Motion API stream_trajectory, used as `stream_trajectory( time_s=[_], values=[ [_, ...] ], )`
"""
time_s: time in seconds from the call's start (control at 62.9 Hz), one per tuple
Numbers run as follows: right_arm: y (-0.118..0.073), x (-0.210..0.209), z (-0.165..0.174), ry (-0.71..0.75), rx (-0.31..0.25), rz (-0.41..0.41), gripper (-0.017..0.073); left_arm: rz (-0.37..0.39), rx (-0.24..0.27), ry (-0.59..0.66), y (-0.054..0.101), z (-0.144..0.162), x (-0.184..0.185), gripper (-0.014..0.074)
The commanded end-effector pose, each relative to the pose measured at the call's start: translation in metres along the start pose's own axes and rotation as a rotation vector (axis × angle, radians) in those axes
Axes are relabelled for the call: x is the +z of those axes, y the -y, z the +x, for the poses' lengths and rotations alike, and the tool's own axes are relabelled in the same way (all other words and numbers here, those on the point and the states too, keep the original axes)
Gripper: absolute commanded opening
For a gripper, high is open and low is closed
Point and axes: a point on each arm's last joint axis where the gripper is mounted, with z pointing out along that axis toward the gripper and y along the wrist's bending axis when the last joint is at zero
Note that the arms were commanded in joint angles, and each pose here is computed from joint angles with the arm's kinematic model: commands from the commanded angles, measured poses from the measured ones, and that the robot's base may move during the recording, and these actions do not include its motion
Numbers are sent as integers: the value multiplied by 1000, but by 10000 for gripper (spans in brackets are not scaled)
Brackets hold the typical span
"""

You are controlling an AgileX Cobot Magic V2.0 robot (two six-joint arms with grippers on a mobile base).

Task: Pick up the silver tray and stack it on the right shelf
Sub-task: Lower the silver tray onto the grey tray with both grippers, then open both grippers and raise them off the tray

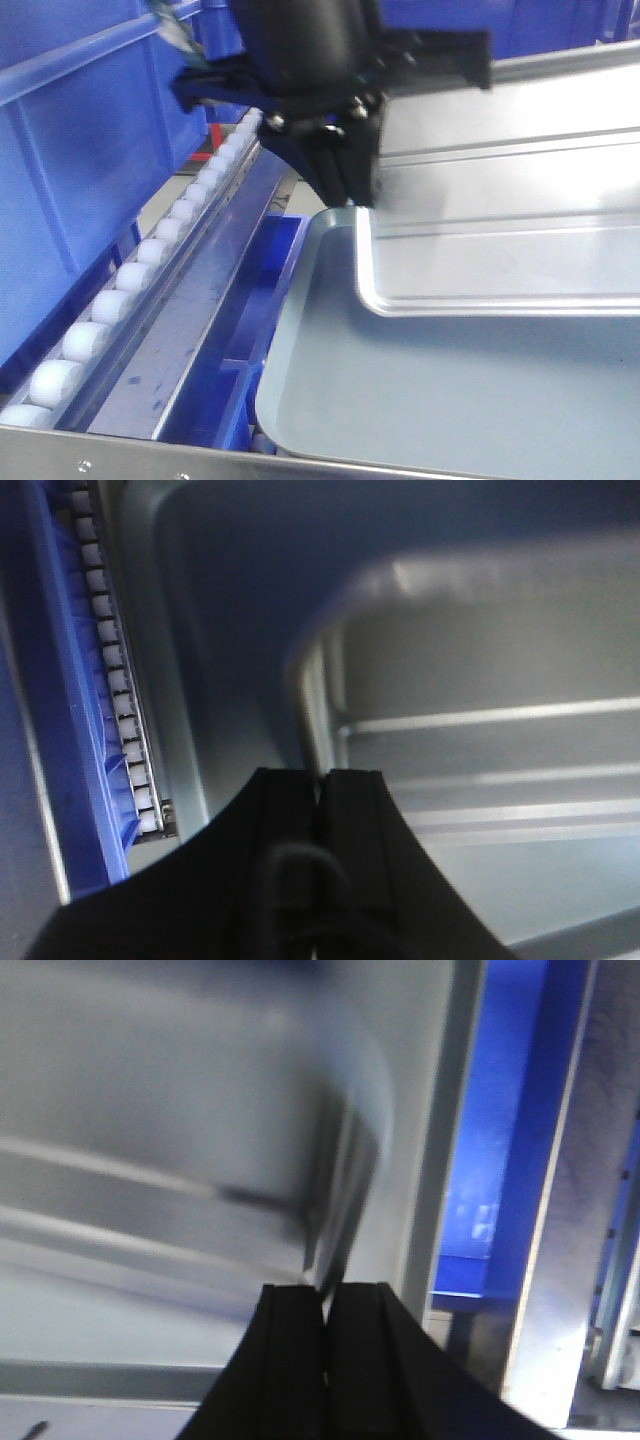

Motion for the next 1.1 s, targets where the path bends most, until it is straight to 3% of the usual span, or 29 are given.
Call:
stream_trajectory(
  time_s=[0.0,0.27,0.413,0.493,0.62,0.715,0.906,0.985,1.081],
  values=[
    [1,-3,-6,103,-8,-45,57,78,9,103,13,-15,-19,-101],
    [2,11,-5,155,4,-74,58,5,19,7,8,-8,12,-101],
    [1,11,-6,165,3,-78,82,6,42,8,7,-9,15,-100],
    [1,11,-6,164,3,-78,178,7,40,20,7,-13,12,-99],
    [2,11,-6,160,3,-74,407,14,41,31,8,-16,9,-86],
    [2,10,-6,163,0,-70,551,19,52,37,9,-18,7,34],
    [3,3,-9,191,6,-81,560,12,44,21,9,-20,1,387],
    [4,-5,-9,218,12,-92,560,0,41,8,9,-21,-4,441],
    [9,-17,-6,263,24,-109,557,-7,55,13,9,-22,-20,444]
  ],
)
